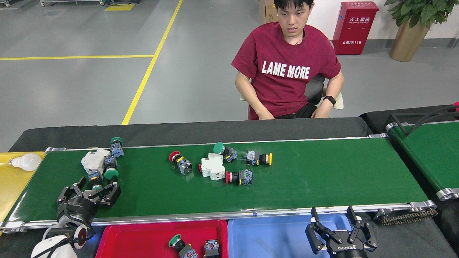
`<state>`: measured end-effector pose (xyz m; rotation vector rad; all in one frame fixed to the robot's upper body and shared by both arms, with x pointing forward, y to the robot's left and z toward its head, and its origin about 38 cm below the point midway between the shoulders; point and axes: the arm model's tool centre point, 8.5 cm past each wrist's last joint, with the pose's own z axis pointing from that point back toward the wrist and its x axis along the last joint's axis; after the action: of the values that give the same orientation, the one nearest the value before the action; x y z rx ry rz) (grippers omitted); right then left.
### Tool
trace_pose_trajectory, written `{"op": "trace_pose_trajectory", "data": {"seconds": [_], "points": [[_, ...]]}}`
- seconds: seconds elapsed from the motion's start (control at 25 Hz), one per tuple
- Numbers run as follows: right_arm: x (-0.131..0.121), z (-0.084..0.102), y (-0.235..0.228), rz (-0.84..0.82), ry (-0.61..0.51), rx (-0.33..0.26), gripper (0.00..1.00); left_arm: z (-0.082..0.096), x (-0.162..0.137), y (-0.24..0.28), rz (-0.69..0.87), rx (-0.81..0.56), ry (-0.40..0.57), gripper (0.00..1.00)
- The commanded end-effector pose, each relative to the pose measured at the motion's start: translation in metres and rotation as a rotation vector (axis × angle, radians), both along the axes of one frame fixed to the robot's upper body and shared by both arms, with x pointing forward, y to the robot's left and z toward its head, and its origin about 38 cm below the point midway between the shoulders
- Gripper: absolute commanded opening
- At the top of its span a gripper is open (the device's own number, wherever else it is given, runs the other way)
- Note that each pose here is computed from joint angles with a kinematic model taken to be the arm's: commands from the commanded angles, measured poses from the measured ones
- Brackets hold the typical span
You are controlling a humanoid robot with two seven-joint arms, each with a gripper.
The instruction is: Pick switch part from conveyor to tray
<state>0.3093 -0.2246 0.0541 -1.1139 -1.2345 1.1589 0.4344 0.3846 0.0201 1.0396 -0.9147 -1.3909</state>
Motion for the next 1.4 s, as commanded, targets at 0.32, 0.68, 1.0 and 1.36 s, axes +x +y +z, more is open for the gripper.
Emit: {"op": "trace_pose_trajectory", "data": {"seconds": [0.32,0.68,1.0,1.36], "points": [[0.023,0.012,0.013,0.0,0.005,0.037,0.96,0.007,-0.051,-0.014,-0.228,-0.043,-0.141,0.0],[0.018,0.015,0.009,-0.01,-0.006,0.038,0.97,0.034,-0.202,-0.068,-0.526,-0.075,-0.176,0.83],[0.005,0.01,-0.027,-0.007,0.015,-0.033,0.97,0.026,-0.211,-0.085,-0.45,-0.158,-0.202,1.0],[0.0,0.01,-0.046,0.008,0.01,0.017,0.97,0.022,-0.206,-0.032,-0.065,-0.065,-0.216,1.0]]}}
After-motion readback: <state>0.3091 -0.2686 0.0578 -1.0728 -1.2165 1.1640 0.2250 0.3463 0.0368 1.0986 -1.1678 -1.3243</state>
